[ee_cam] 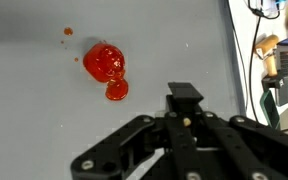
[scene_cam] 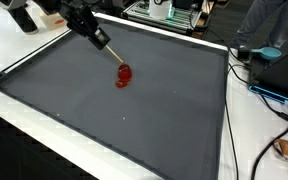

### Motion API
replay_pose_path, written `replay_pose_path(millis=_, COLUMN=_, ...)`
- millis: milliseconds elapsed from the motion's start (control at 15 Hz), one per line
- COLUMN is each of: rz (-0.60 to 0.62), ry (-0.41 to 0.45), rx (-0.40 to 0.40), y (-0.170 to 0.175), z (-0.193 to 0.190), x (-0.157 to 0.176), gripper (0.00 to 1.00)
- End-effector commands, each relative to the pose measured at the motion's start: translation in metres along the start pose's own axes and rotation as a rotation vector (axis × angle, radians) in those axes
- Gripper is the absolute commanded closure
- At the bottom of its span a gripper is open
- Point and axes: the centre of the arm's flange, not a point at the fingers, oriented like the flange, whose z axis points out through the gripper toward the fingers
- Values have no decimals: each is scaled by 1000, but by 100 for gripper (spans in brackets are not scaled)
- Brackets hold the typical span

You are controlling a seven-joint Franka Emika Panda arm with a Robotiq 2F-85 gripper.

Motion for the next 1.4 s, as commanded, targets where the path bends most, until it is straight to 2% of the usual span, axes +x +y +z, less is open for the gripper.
replay_pose_path(millis=0, rz=39, ry=7, rx=-115, y=-20, z=-10, x=-7, gripper=97)
replay_pose_path(millis=533, rz=60, ry=42, rx=-339, y=-54, z=-21, x=-16, gripper=97)
replay_pose_path(millis=867, rz=59, ry=60, rx=-447, y=-67, z=-23, x=-18, gripper=97)
replay_pose_path(millis=933, rz=55, ry=5, rx=-460, y=-69, z=-23, x=-18, gripper=97)
replay_pose_path(millis=1000, rz=41, ry=43, rx=-414, y=-65, z=-20, x=-15, gripper=87)
replay_pose_path(millis=1333, rz=40, ry=18, rx=-434, y=-67, z=-21, x=-19, gripper=87)
